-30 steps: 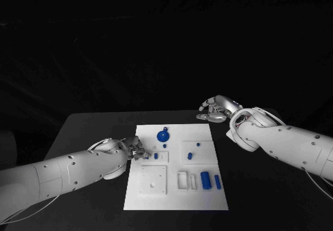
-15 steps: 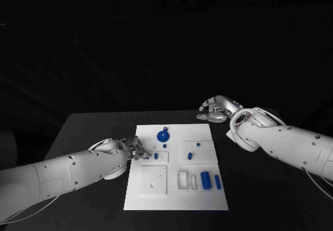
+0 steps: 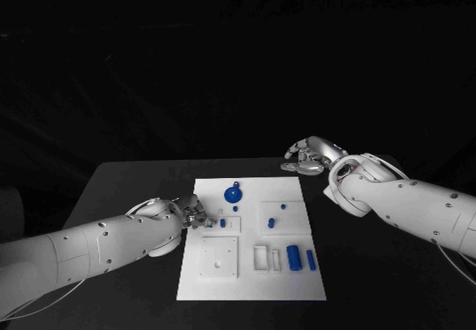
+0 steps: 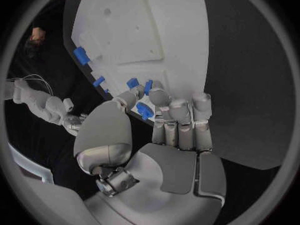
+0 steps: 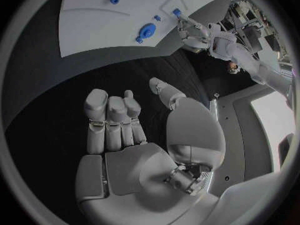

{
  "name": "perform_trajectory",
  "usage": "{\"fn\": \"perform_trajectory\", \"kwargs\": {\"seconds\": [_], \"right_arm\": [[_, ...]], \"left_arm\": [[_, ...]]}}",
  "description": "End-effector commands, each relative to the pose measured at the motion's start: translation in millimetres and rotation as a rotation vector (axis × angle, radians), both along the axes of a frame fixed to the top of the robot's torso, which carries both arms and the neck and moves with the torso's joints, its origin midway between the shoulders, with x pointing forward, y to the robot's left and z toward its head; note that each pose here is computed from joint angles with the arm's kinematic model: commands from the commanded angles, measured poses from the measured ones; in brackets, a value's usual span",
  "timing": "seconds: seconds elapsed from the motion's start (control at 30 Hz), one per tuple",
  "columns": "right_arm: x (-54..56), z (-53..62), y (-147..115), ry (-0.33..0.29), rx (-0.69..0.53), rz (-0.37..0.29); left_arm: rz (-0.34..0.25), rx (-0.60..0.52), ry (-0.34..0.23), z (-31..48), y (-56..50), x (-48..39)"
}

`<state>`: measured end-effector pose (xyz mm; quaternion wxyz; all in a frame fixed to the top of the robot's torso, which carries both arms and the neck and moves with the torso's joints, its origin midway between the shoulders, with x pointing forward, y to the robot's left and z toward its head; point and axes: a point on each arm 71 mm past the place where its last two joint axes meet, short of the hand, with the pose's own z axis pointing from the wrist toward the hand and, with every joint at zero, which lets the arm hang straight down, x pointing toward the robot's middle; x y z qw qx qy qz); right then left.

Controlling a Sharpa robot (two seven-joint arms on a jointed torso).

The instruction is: Assemble the parts on the task board

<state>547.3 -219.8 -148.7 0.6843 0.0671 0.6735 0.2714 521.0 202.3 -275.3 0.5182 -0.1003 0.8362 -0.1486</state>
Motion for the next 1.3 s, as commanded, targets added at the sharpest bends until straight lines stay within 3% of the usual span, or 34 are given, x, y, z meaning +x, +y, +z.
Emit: {"fn": "perform_trajectory", "kwargs": {"seconds": [0.03, 0.67, 0.87, 1.03, 1.3], "right_arm": [[-0.4, -0.2, 1.1, 0.001, -0.005, 0.013], [-0.4, -0.2, 1.0, 0.000, -0.005, 0.015], [-0.2, 0.0, 1.0, -0.003, -0.003, 0.014], [0.0, -0.2, 1.0, -0.002, -0.002, 0.013], [0.2, -0.4, 1.3, -0.001, -0.001, 0.013]], "left_arm": [[0.025, 0.030, 0.034, -7.2, 5.7, -2.2], [0.041, 0.046, 0.049, -8.5, 11.2, -1.0], [0.077, -0.028, 0.039, -6.6, 15.6, -0.4], [0.118, -0.120, 0.026, 3.2, 15.9, 4.0], [0.172, -0.253, -0.073, 26.0, 19.6, 18.9]]}}
